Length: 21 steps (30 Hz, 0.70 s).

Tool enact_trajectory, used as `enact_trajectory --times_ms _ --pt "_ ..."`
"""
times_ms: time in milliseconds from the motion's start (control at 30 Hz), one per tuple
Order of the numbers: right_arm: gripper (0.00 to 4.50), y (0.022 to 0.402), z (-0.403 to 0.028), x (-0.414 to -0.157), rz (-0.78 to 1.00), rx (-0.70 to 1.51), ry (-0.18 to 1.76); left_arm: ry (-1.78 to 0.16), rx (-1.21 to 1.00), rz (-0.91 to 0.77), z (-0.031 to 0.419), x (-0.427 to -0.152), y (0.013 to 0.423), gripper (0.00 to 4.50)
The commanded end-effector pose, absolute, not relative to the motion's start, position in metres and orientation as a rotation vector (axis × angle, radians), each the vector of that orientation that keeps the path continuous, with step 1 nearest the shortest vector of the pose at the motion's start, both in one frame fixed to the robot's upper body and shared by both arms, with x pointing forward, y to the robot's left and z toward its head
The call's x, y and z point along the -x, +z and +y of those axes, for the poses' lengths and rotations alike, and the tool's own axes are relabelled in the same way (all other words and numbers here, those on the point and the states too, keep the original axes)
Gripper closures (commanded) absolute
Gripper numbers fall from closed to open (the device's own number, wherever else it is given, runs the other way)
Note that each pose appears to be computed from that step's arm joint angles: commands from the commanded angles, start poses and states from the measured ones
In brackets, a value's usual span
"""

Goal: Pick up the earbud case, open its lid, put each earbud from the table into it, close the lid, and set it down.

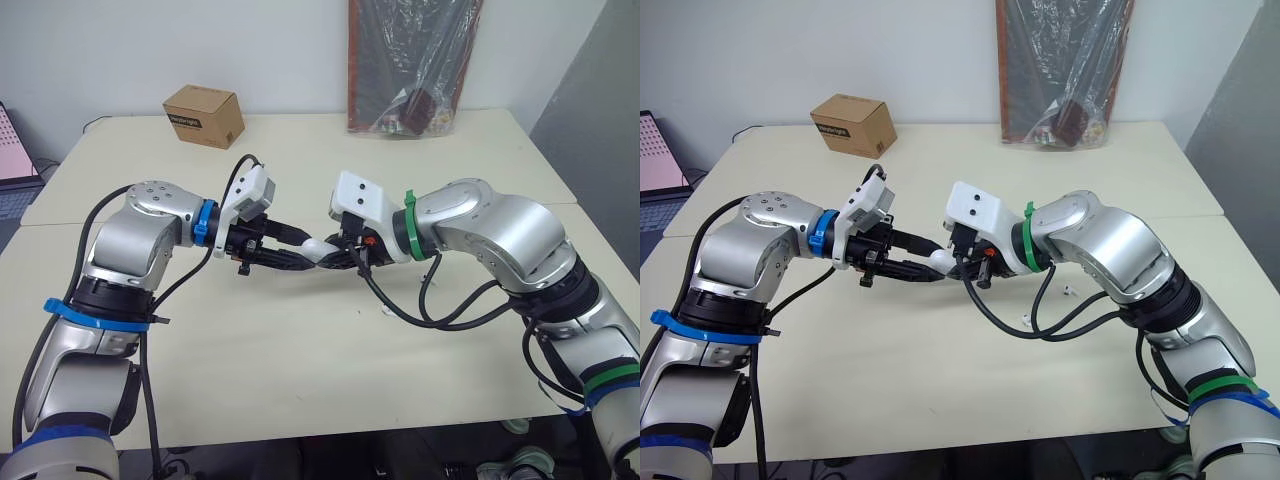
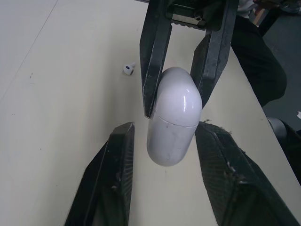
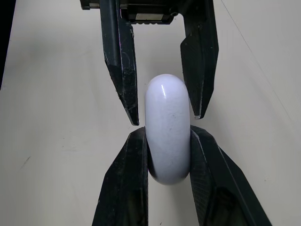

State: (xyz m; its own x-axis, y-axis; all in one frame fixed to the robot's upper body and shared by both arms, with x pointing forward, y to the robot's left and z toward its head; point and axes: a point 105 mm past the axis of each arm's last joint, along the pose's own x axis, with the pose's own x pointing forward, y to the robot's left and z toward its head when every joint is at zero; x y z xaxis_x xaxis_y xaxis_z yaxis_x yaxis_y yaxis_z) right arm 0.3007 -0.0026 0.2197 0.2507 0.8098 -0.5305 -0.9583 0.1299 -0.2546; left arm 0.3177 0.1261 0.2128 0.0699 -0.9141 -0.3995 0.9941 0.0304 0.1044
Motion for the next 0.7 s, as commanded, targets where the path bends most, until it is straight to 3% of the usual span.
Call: enact_trajectory --times_ms 33,300,467,700 --pt "3.74 0.2373 -0.0006 -0.297 0.218 0.629 1.313 -1.494 -0.431 0.212 0.1253 -0.3175 0.2207 2.69" --pt "3.74 0.2382 0.0 -0.2976 0.213 0.631 1.313 -1.505 -0.443 0.224 0.1262 -0.3153 0.2194 2.69" --pt "3.74 0.2395 0.0008 -0.298 0.209 0.627 1.313 -1.522 -0.431 0.221 0.1248 -0.3134 0.2198 3.7" --pt "3.74 0.2404 0.0009 -0.2986 0.209 0.625 1.312 -1.527 -0.426 0.222 0.125 -0.3134 0.2196 3.7"
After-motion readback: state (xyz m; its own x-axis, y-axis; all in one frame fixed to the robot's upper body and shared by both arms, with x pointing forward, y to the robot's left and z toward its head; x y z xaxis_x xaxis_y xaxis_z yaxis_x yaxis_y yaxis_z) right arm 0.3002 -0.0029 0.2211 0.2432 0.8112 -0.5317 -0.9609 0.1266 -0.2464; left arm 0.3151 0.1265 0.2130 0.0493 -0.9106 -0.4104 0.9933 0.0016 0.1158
